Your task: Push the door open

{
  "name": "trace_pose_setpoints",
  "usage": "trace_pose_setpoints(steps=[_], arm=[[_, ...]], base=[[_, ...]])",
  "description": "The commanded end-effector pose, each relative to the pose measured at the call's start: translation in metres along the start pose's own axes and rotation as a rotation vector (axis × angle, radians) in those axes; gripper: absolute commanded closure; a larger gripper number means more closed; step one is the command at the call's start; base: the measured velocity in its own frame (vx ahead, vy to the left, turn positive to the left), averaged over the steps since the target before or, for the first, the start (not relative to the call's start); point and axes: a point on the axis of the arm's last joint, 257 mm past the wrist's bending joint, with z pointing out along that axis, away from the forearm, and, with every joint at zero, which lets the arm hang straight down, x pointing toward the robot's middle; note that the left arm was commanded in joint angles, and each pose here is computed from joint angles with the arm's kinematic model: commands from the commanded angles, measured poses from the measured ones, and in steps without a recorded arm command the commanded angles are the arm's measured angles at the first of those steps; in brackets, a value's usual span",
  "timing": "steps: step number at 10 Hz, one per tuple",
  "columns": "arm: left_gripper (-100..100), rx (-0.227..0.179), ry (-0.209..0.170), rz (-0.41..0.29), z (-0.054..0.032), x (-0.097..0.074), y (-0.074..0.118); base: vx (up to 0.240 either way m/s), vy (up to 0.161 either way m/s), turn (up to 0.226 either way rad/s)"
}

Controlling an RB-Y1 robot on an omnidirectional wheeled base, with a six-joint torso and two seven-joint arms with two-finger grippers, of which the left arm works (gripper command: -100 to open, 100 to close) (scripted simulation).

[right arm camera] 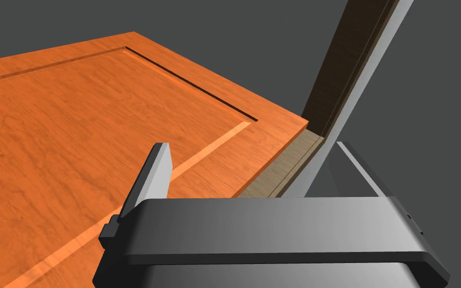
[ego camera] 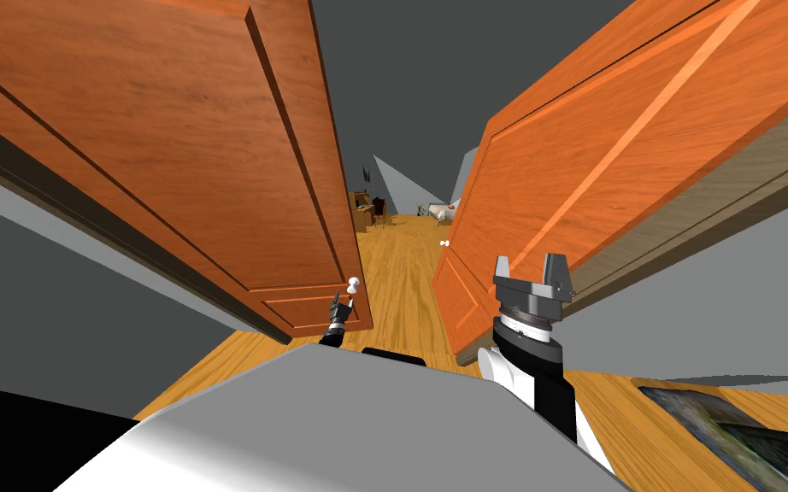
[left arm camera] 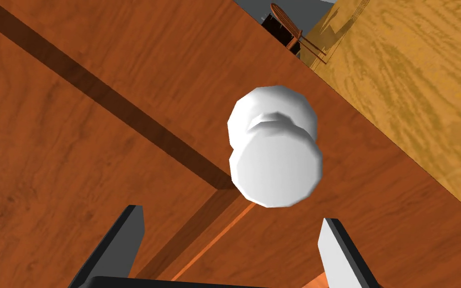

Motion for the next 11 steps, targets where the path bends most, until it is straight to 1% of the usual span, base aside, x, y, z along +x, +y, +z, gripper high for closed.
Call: trace_pose_setpoints(steps=[1, 2, 3, 4, 5, 6, 8, 9, 10, 11], arm=[[-100, -0.001, -0.002, -0.05, 0.0006, 0.002, 0.001], [-100, -0.002, -0.005, -0.104, 0.001, 0.005, 0.004], [-100, -0.002, -0.005, -0.11, 0.001, 0.005, 0.004], [-100, -0.004, -0.008, -0.17, 0.0013, 0.009, 0.008], [-100, -0.006, -0.012, -0.214, 0.0016, 0.012, 0.011], [-100, -0.006, -0.012, -0.23, 0.0016, 0.012, 0.011], [-100, -0.01, -0.018, -0.332, 0.002, 0.019, 0.017], [-100, -0.009, -0.018, -0.348, 0.002, 0.019, 0.017], [-100, -0.011, -0.022, -0.402, 0.0022, 0.023, 0.02], [-100, -0.011, -0.022, -0.406, 0.0022, 0.023, 0.02]], base=[[-0.042, 0.019, -0.014], [-0.046, 0.016, -0.013], [-0.042, 0.012, -0.01], [-0.042, 0.01, -0.014], [-0.059, 0.013, -0.027], [-0.051, 0.015, -0.01], [-0.051, 0.017, -0.019], [-0.046, 0.014, -0.008], [-0.042, 0.016, -0.013], [-0.037, 0.011, -0.009]])
